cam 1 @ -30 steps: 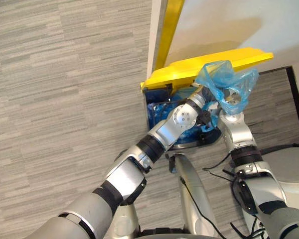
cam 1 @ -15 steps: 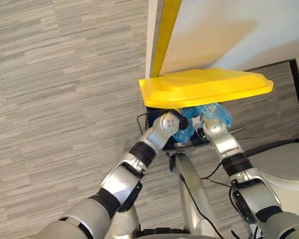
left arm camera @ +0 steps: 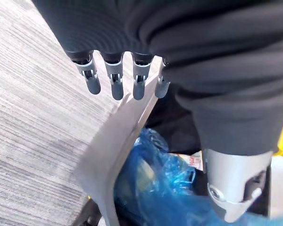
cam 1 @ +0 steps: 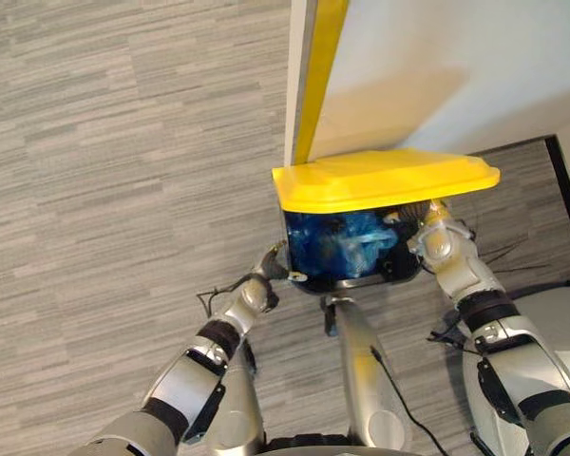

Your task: Gather rubbish on tea table into small bin, then transfer packed bag to large trash can.

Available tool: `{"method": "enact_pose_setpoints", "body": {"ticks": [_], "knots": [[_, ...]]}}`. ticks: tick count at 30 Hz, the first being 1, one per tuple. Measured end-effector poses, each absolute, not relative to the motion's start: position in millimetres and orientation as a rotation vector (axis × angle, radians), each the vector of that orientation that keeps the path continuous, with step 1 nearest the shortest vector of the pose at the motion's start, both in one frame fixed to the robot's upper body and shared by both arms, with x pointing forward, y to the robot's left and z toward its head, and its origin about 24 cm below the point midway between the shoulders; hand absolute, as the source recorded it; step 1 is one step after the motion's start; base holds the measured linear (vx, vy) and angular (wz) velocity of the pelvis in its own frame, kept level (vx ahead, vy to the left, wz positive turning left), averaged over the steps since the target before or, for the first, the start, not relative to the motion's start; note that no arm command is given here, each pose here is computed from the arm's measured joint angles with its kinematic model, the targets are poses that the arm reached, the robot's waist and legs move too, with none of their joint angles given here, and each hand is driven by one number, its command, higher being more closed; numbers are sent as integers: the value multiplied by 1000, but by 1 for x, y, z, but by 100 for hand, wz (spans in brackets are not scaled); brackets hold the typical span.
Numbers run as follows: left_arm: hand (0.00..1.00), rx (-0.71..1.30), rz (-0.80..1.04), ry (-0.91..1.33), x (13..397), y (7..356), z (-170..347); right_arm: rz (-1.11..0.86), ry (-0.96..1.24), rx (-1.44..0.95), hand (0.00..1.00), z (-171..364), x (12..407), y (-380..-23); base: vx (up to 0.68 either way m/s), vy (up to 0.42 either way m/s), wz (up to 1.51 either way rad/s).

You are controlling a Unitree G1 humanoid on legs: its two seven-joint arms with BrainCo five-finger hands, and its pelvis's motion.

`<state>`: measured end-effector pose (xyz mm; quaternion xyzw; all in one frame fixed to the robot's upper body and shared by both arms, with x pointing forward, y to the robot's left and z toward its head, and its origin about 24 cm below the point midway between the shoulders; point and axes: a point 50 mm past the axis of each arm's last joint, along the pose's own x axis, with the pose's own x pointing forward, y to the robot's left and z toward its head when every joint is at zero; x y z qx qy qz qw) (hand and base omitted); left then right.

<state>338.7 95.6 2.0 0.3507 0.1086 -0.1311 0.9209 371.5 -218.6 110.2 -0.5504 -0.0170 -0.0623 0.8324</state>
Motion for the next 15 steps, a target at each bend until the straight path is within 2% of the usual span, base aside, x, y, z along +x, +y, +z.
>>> {"method": "enact_pose_setpoints", "body": {"ticks": [11,15], "knots": [[0,610,-257,172,335,100,7,-216,-94,-1065,0,129,367,-231,10,-6,16],[0,433,-159,248,308,136,-17,-225,-26,-991,0,98,342,-243,-22,6,29]]}}
